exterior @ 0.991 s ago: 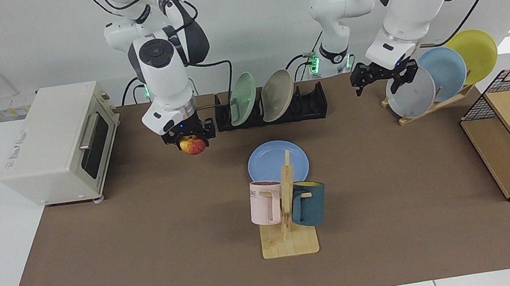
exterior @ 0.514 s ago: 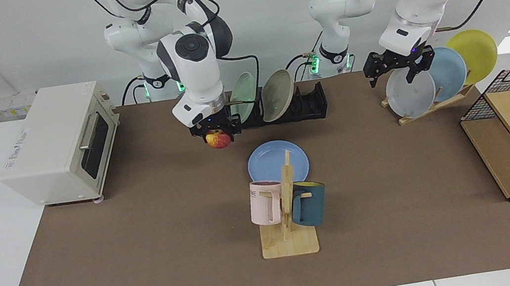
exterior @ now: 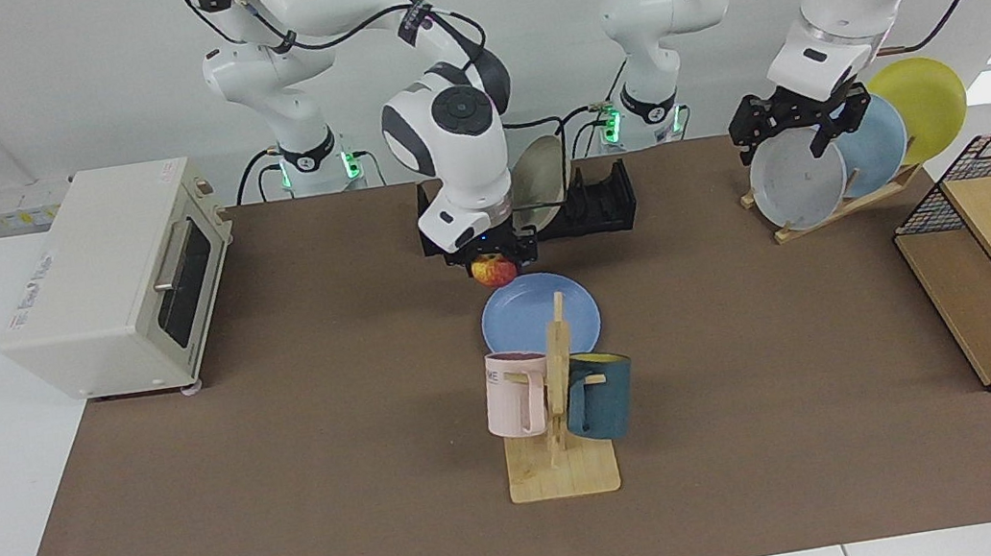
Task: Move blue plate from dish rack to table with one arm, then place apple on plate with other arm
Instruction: 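Move the apple over the blue plate with the right gripper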
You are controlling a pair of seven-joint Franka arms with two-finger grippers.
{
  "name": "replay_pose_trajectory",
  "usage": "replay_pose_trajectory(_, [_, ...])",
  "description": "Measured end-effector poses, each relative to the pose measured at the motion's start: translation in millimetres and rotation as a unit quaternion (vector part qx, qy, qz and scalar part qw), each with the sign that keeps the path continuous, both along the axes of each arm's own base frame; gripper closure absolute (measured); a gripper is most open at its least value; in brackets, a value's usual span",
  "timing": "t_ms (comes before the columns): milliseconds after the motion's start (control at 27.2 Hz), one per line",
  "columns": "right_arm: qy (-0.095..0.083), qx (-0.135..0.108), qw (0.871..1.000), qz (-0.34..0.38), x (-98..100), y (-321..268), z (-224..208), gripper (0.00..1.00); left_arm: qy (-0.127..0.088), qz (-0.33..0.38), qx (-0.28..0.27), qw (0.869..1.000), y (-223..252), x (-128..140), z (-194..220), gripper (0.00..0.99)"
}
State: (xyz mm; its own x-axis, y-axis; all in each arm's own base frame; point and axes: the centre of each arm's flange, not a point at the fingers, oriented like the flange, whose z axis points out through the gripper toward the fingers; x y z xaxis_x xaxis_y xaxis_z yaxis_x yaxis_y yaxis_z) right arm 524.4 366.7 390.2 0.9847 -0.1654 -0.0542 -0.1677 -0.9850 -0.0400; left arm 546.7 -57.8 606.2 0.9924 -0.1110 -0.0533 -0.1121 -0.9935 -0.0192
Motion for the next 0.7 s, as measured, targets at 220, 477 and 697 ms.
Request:
replay_pose_trajectory(220, [0.005, 0.003, 1.000, -0.003, 5.8, 24.4, -20.0, 0.19, -0.001, -0.003, -0.001, 1.000, -2.1, -1.1, 1.7, 0.000])
replay_pose_trajectory(477, [0.002, -0.007, 1.000, 0.005, 4.4, 45.3, -50.4, 0.19, -0.002, -0.003, -0.004, 1.000, -3.1, -1.5, 2.5, 0.000])
replay_pose_trajectory(697, [-0.006, -0.001, 1.000, 0.008, 7.5, 51.2, -69.3, 0.19, -0.002, -0.003, -0.005, 1.000, -2.3, -1.5, 2.8, 0.000])
